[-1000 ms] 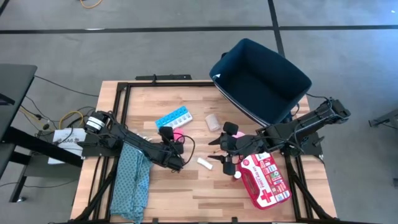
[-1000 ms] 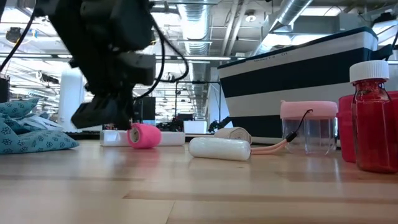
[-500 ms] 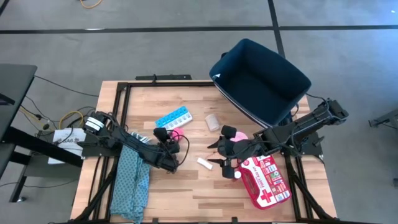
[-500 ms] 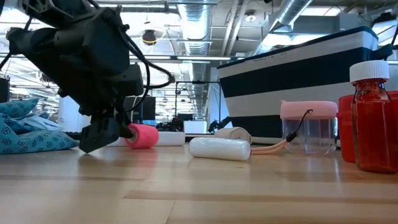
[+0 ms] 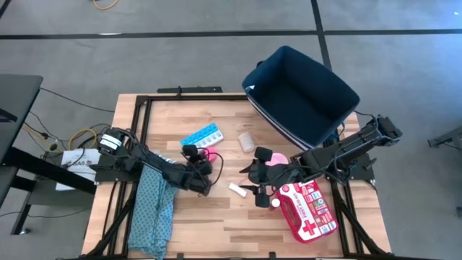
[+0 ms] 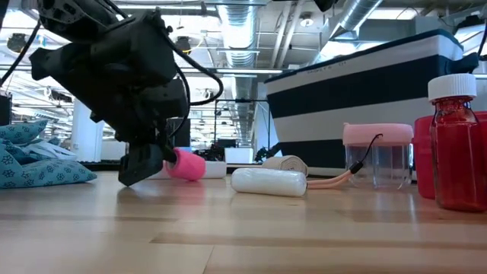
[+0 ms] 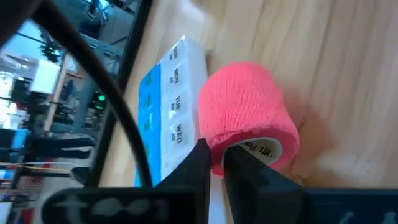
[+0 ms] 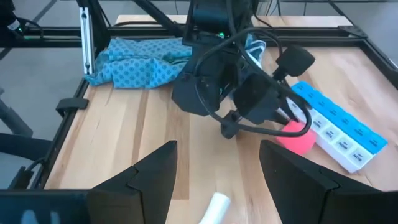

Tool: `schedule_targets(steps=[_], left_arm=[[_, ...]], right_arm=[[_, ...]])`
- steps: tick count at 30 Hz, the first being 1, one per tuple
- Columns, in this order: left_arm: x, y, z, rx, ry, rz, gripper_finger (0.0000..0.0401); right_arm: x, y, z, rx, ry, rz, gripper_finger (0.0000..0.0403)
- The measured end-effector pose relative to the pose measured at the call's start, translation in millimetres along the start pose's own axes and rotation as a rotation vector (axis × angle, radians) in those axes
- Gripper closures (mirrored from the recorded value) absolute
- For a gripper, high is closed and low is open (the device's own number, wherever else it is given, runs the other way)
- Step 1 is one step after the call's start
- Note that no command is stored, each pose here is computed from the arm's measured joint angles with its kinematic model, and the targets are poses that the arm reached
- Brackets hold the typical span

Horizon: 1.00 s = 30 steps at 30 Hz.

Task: Pick & place medical supplies in basket/bin
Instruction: Put the pink bandage into the blue bin

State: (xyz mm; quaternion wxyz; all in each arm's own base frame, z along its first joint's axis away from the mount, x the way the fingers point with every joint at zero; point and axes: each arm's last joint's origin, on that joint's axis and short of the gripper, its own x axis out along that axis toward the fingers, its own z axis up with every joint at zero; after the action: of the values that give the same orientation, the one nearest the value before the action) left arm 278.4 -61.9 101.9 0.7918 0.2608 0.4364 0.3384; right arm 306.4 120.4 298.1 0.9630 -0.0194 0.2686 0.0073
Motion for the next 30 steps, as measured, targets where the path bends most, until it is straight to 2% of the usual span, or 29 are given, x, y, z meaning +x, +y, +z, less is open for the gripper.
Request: schedule_targets(steps=[5,8,11,15,20,23,24,30], left_arm=[[-19,9,23,-0.028,-0.064,-0.102,0.0393],[-42,27,45,-0.030,-0.155,-0.126,0.0395],[-63,56,68,-0.039,-0.246,-0.125,0.0395],[-87,105,101,-0.077,-0.410,-0.111,0.0395],[-100,171,148,-0.195,-0.770,-0.150,0.0395],[-86,203,174,-0.240,-0.917,-0.152,0.0395],[-77,211,181,-0.243,-0.921,-0.148,0.0395],[16,231,215,-0.301,-0.798,-0.067,0.0395]], right_arm=[[0,0,0,0.024,0.000,-0.003,0.0182],[-1,2,0,0.093,0.000,0.003,0.0182],[-8,5,-1,0.093,0.020,0.011,0.0182],[-37,6,18,0.070,0.032,-0.011,0.0182],[-75,10,37,0.022,0.024,-0.091,0.0182],[-93,11,40,0.007,0.005,-0.118,0.0182],[-97,11,40,0.015,-0.005,-0.126,0.0182],[-109,7,32,0.099,0.019,-0.215,0.0182]])
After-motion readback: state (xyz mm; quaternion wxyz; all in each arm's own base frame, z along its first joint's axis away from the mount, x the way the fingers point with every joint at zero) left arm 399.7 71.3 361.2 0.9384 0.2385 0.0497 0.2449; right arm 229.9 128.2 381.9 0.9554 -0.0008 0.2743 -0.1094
